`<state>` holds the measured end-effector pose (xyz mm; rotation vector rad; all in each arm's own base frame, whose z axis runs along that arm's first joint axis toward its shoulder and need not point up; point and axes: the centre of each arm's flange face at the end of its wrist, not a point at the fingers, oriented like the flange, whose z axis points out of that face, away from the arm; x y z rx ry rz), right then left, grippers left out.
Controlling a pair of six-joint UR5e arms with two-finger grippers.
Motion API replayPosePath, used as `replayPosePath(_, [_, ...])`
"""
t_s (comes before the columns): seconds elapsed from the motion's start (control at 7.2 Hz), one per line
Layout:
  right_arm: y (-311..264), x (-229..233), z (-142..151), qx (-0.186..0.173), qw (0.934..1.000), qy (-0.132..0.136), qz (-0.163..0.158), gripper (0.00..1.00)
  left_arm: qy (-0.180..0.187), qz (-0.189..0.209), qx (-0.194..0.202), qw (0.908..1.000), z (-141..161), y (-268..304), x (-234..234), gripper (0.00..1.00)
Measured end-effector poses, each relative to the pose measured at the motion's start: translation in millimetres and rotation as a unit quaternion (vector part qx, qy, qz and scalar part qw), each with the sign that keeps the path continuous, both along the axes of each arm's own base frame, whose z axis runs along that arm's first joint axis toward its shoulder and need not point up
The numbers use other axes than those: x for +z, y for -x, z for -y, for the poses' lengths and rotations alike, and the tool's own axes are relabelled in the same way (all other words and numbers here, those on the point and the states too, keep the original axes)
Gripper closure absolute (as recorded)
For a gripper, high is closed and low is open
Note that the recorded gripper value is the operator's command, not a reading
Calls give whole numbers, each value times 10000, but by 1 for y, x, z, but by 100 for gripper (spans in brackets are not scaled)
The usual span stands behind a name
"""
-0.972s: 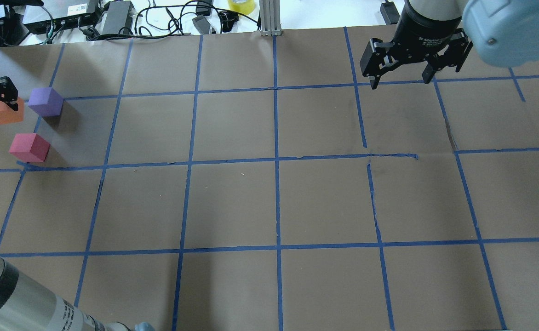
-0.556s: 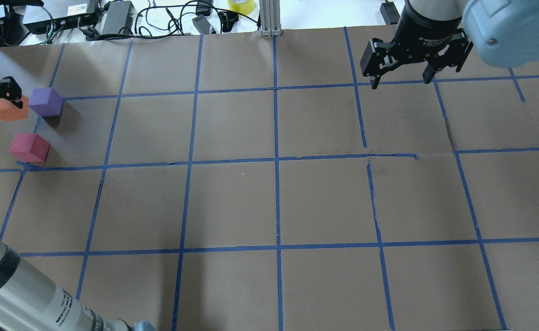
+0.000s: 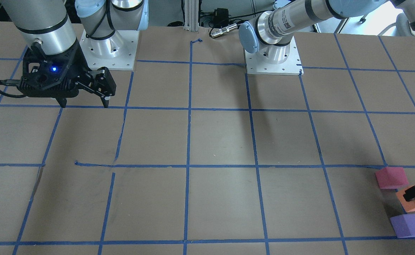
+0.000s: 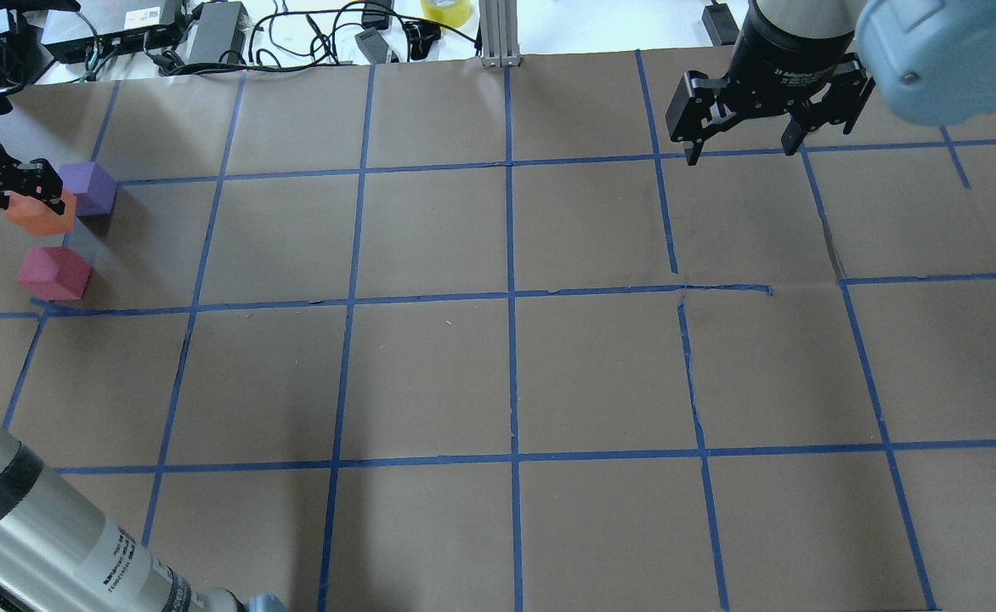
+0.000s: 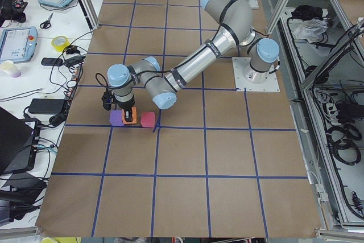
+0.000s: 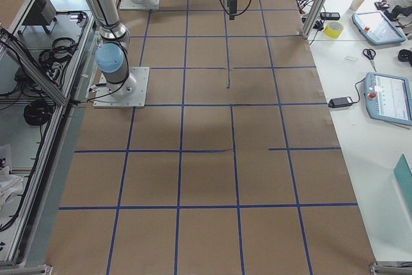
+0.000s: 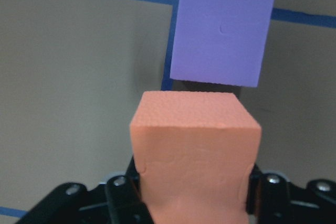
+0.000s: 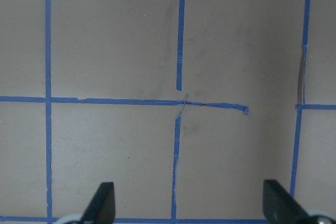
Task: Arrange blocks in a line
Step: 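Lower the orange cube between the purple and pink cubes with the left gripper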
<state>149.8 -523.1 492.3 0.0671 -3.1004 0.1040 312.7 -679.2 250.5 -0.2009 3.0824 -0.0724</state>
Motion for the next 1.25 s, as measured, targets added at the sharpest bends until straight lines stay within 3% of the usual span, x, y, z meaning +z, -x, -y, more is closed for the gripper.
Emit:
replayPosePath(0.97, [0,-1,1,-21,10000,0,4,0,-178,-107,-155,9997,-5,5,-17,100])
replayPosePath(1.25, [0,-1,1,-27,10000,-5,9,0,-171,-80,-398,9990,-4,3,-21,100])
